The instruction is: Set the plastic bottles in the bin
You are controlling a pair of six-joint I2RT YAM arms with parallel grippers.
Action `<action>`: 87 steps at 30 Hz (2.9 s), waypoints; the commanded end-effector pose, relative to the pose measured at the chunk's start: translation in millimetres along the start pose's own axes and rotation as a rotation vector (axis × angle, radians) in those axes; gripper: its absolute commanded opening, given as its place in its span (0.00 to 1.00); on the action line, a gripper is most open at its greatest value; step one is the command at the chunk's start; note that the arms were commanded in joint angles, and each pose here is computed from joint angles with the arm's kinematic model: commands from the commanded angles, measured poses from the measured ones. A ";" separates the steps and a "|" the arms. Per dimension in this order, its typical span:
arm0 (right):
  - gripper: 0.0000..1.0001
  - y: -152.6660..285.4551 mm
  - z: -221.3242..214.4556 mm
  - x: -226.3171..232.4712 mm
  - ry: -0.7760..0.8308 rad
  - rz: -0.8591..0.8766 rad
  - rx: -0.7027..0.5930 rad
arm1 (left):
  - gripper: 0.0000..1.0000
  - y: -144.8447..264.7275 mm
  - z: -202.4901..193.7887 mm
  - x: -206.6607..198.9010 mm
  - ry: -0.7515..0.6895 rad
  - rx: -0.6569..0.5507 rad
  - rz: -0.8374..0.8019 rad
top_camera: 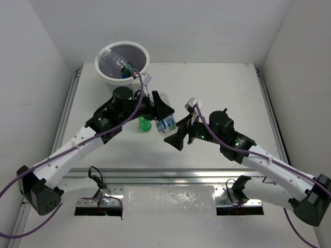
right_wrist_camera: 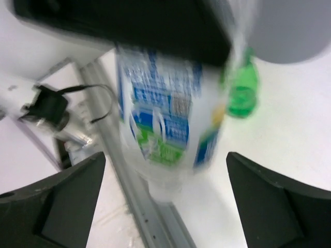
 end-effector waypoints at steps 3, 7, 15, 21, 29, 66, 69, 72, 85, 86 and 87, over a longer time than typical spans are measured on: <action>0.99 37.0 14.6 -59.0 -0.021 -0.468 0.017 | 0.00 33.3 116.6 16.1 -0.058 -0.418 0.396; 0.99 84.6 -14.8 -95.5 -0.071 -0.814 0.156 | 0.00 71.4 210.0 36.1 -0.055 -0.661 0.588; 0.99 69.7 -44.8 -92.5 -0.053 -0.737 0.231 | 0.00 51.9 308.2 107.7 -0.066 -0.756 0.742; 0.99 26.0 -66.1 -83.3 -0.087 -0.574 0.282 | 0.59 -12.9 336.3 153.0 -0.088 -0.644 0.711; 0.99 -24.9 -75.3 -71.3 -0.123 -0.384 0.341 | 1.00 2.1 359.7 125.7 -0.075 -0.709 0.590; 0.00 -176.9 13.9 -97.7 0.083 -0.206 0.141 | 1.00 188.4 60.9 157.2 -0.047 -0.673 0.751; 0.00 -153.2 74.7 -94.2 0.130 -0.243 0.044 | 1.00 187.3 59.6 158.5 -0.044 -0.665 0.753; 0.00 -137.8 122.1 -96.1 0.188 -0.280 -0.013 | 1.00 187.4 59.3 159.2 -0.044 -0.664 0.755; 0.00 -152.3 228.7 -149.5 0.261 -0.297 -0.189 | 1.00 185.3 58.7 166.2 -0.037 -0.651 0.784; 0.00 -157.0 236.6 -156.9 0.250 -0.293 -0.215 | 0.99 185.1 58.6 166.5 -0.036 -0.650 0.785; 0.00 -156.4 240.2 -168.1 0.247 -0.286 -0.229 | 0.99 184.6 58.2 167.4 -0.035 -0.646 0.788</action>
Point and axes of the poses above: each gripper's point midway between its finger pads, its own y axis back along the fingers, its own x axis along the line the jaws close on, z = x × y, the point moved 2 cm from there along y, back along the fingers, and after that the axes turned 11 degrees about y, right-handed, at the moved point
